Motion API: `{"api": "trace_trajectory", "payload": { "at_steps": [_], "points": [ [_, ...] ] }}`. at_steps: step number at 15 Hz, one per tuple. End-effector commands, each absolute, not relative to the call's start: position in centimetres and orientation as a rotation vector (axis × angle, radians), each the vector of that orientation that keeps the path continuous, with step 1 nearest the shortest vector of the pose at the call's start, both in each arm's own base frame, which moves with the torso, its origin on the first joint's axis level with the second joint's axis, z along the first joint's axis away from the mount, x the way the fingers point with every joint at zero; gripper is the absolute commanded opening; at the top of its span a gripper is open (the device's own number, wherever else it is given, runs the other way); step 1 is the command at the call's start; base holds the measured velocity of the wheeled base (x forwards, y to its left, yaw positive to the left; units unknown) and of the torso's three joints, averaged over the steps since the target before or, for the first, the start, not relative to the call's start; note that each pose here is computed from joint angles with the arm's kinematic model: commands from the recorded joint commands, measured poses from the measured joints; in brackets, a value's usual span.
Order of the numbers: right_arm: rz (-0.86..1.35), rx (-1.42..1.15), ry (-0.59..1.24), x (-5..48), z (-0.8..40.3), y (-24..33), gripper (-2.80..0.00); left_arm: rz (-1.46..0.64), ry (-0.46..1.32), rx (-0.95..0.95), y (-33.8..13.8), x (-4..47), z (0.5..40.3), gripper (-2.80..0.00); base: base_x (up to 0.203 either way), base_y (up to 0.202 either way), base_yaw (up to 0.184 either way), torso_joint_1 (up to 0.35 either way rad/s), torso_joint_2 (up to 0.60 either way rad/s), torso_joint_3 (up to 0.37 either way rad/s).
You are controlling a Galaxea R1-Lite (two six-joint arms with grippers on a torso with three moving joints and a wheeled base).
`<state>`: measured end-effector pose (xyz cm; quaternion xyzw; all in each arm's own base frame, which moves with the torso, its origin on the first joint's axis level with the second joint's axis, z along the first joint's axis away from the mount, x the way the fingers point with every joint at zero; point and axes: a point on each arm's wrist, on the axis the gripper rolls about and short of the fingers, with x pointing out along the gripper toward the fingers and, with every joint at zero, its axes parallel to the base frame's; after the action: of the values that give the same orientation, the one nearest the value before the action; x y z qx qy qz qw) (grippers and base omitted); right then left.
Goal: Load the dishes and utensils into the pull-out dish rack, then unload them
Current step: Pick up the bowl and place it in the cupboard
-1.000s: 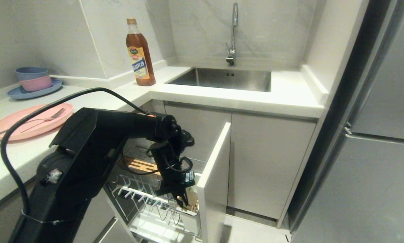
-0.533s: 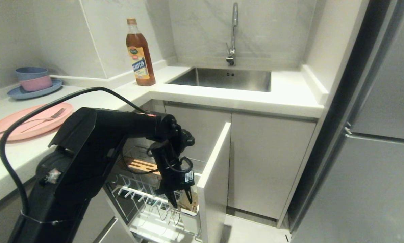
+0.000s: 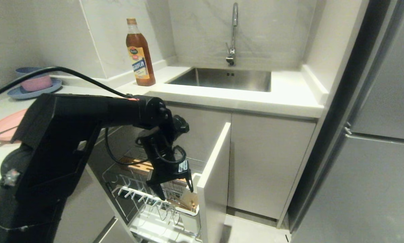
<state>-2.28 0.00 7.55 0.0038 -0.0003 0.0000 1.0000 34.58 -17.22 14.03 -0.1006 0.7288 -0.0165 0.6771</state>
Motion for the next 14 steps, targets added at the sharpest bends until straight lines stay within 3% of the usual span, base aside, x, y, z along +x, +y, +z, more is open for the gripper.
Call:
{"api": "trace_trajectory", "payload": {
  "at_steps": [1,6,7,8,14],
  "points": [
    [0.0,0.008,0.0,-2.3,7.5,0.0,-2.8,-0.054,1.576,-0.239,-16.6,33.2,17.2,0.0,0.0,0.0,0.0,0.0,0.0,0.0],
    [0.0,0.008,0.0,-2.3,7.5,0.0,-2.8,-0.085,1.468,-0.248,-14.6,28.8,23.7,0.0,0.0,0.0,0.0,0.0,0.0,0.0],
    [0.0,0.008,0.0,-2.3,7.5,0.0,-2.8,-0.092,1.445,-0.252,-14.0,27.6,25.0,-1.79,0.0,0.0,0.0,0.0,0.0,0.0],
    [0.0,0.008,0.0,-2.3,7.5,0.0,-2.8,-0.101,1.418,-0.255,-13.4,26.3,26.2,-2.8,0.0,0.0,0.0,0.0,0.0,0.0],
    [0.0,0.008,0.0,-2.3,7.5,0.0,-2.8,-0.119,1.161,-0.274,-9.4,17.9,32.7,-2.8,0.0,0.0,0.0,0.0,0.0,0.0]
  ]
}}
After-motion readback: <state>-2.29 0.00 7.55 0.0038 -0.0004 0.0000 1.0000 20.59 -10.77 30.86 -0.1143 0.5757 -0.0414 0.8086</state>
